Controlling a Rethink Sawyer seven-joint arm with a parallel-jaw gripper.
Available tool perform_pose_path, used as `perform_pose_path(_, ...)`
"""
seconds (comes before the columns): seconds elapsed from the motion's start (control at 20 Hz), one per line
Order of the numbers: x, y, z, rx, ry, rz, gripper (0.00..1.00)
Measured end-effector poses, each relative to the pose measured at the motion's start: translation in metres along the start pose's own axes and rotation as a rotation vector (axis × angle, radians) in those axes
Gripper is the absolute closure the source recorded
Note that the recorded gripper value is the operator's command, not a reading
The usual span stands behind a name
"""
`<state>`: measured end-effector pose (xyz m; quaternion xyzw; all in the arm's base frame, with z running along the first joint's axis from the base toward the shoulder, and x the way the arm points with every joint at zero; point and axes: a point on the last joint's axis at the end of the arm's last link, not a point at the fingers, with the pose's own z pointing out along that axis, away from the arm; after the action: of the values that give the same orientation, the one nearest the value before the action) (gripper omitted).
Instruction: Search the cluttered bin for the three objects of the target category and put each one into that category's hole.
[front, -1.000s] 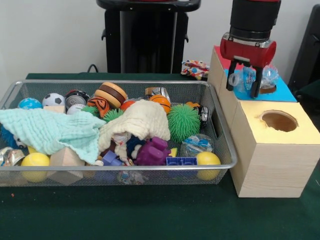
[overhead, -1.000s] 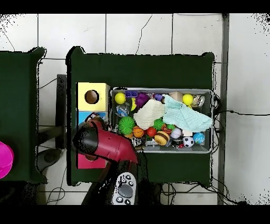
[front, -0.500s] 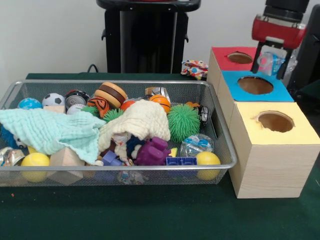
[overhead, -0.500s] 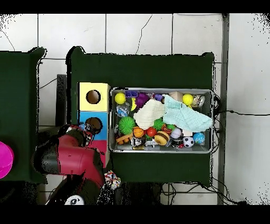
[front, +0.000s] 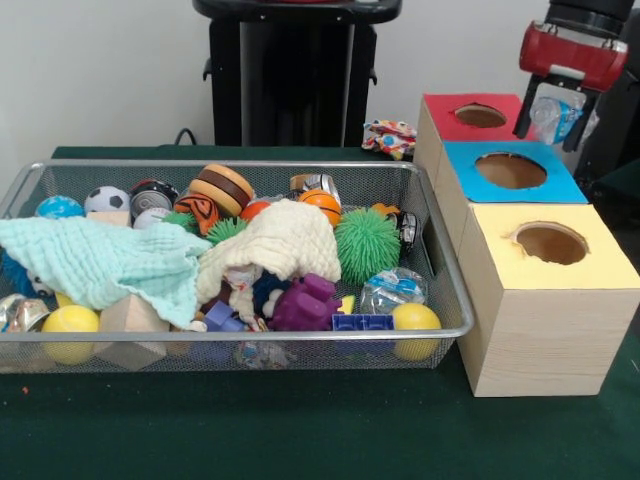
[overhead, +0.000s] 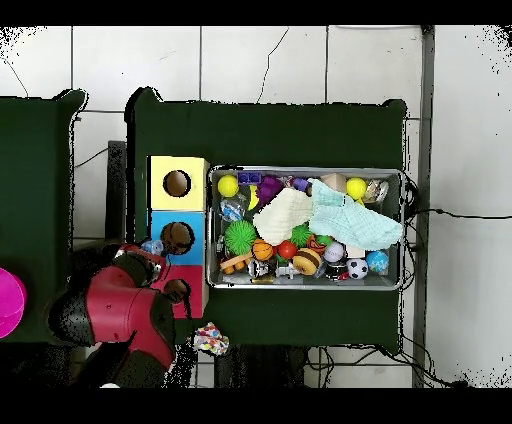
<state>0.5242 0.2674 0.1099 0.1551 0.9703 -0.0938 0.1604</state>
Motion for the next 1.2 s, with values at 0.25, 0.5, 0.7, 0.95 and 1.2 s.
perform_pose_path(0.25,-0.022,-0.021,0.004,0.035,-0.027,0.029,0.00)
perform_pose_path(0.5,-0.033,-0.038,0.001,0.070,-0.053,0.040,0.00)
perform_pose_path(0.7,-0.032,-0.046,-0.002,0.103,-0.076,0.025,0.00)
perform_pose_path(0.95,-0.018,-0.049,-0.006,0.163,-0.114,-0.035,0.00)
perform_pose_path(1.2,0.000,-0.046,-0.004,0.204,-0.130,-0.090,0.00)
